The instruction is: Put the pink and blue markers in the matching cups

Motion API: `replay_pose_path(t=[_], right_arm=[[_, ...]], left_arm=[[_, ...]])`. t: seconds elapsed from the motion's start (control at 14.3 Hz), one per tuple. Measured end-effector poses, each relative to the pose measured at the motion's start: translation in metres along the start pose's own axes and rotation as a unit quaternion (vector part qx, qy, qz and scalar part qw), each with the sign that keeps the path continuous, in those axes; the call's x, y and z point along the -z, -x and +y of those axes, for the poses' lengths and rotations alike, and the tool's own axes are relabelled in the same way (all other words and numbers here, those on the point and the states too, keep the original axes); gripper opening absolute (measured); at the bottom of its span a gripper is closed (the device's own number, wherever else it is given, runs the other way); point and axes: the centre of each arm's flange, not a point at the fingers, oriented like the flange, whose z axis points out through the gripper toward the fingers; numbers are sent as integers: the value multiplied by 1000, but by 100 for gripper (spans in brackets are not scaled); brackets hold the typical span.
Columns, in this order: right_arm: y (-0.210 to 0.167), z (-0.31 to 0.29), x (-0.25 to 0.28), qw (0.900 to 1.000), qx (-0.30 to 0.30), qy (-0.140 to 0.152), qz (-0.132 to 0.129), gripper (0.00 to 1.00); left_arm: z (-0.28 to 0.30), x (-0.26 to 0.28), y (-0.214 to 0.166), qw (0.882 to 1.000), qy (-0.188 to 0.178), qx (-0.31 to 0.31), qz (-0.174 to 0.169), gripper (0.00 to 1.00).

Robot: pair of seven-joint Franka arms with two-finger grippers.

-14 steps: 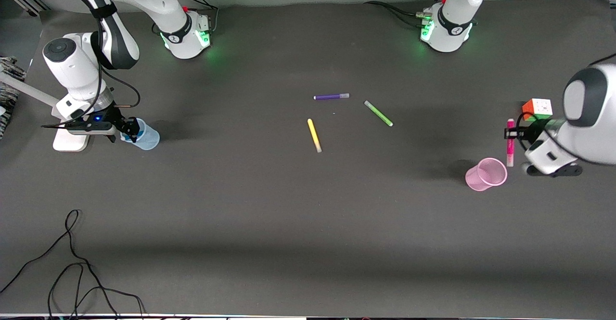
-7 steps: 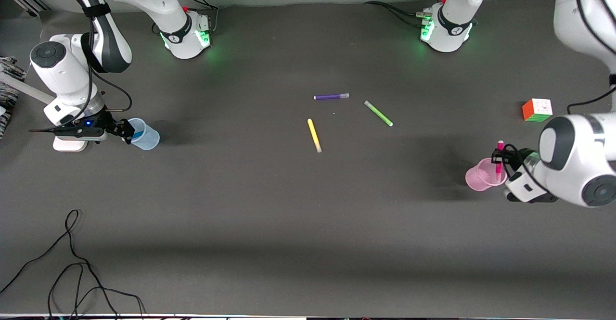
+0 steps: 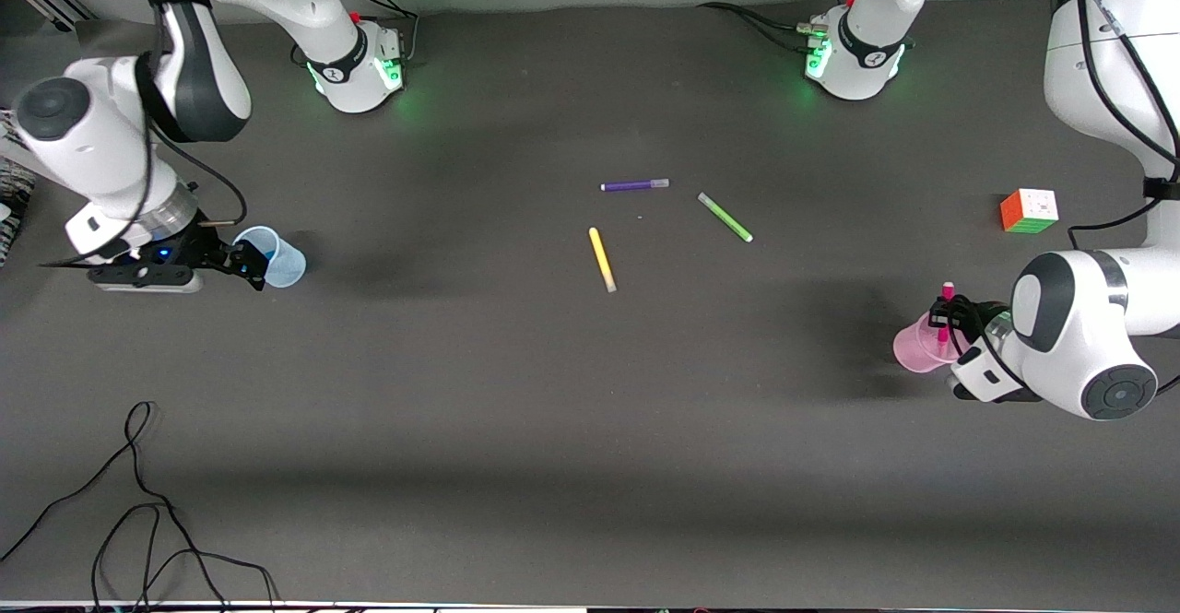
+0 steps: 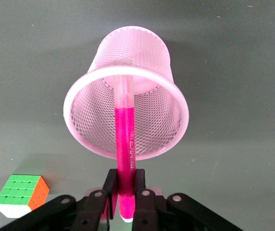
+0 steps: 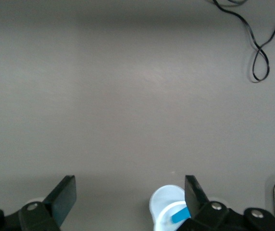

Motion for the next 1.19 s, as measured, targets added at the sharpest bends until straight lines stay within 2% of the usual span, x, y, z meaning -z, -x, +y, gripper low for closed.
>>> replay_pose_path(t=[0.14, 0.35, 0.49, 0.63, 0.77, 1.05, 1.19], right_arm=[[-30, -16, 45, 1000, 2, 2, -12, 100], [-67, -20, 104, 1000, -5, 5, 18, 100], [-78, -19, 134, 1000, -16, -6, 1, 100], [-78, -25, 148, 998, -24, -34, -36, 100], [-75, -26, 144, 996, -32, -59, -58, 100], [-67, -23, 142, 995, -36, -66, -68, 100], [-55, -19, 142, 997, -32, -53, -49, 100]], left_arm=[[1, 2, 0, 1000, -1, -1, 1, 43], [0, 16, 7, 1000, -1, 0, -3, 75], [-2, 52, 26, 1000, -3, 2, 22, 96], [-3, 100, 60, 998, -6, 1, 63, 100], [-3, 143, 102, 994, -9, 1, 104, 100], [-1, 171, 157, 989, -13, 0, 150, 100], [3, 170, 173, 985, -15, -2, 173, 100]])
